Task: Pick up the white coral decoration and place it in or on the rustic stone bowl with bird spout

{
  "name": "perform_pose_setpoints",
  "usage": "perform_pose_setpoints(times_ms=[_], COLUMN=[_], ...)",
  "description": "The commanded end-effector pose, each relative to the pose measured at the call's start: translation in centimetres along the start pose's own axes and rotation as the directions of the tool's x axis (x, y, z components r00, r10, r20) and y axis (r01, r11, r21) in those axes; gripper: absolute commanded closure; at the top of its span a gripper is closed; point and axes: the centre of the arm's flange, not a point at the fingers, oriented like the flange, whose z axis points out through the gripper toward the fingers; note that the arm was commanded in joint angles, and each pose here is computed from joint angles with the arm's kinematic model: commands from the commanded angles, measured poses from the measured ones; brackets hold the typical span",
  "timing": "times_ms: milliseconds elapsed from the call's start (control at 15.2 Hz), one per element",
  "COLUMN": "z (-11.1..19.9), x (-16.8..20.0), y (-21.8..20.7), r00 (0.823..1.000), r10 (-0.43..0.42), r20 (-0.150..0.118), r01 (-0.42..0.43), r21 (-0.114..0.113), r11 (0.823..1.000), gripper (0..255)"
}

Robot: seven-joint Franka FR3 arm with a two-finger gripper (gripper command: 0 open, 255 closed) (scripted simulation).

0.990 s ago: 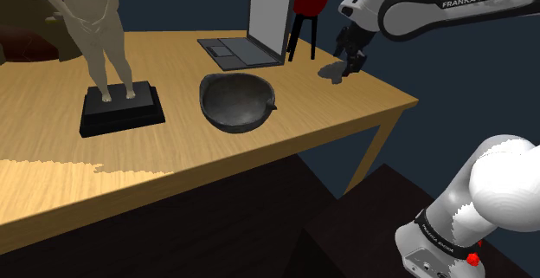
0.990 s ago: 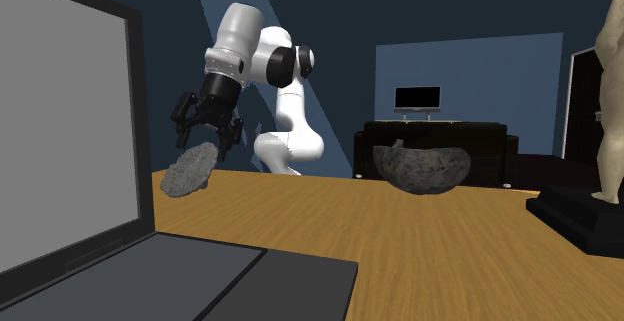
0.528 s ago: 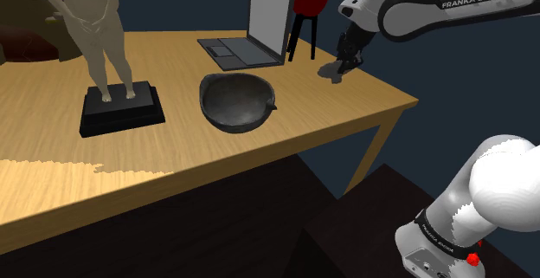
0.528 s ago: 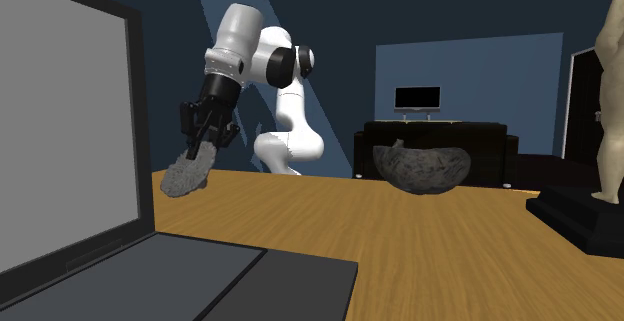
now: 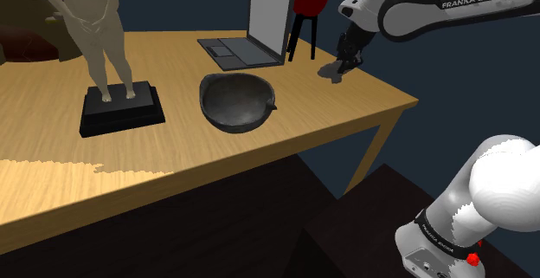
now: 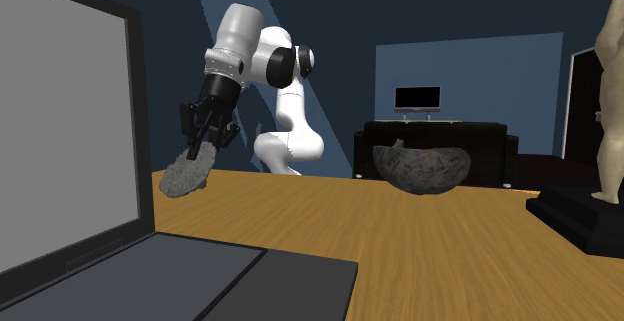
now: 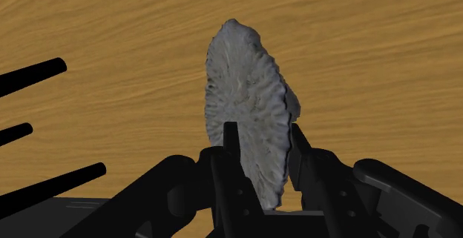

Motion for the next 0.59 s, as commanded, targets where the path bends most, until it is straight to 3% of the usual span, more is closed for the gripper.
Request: perform_pose_setpoints(times_ms=[0, 528], z=[-0.5, -4.4], x=[0.0, -0.1], y=[0.2, 1.8], r00=[1.0, 1.0], r10=[0.0, 0.0], r20=[0.0, 0.0], r01=[0.0, 0.0], r21=[-0.001, -0.001], r11=[1.0, 1.0], gripper=[255, 255])
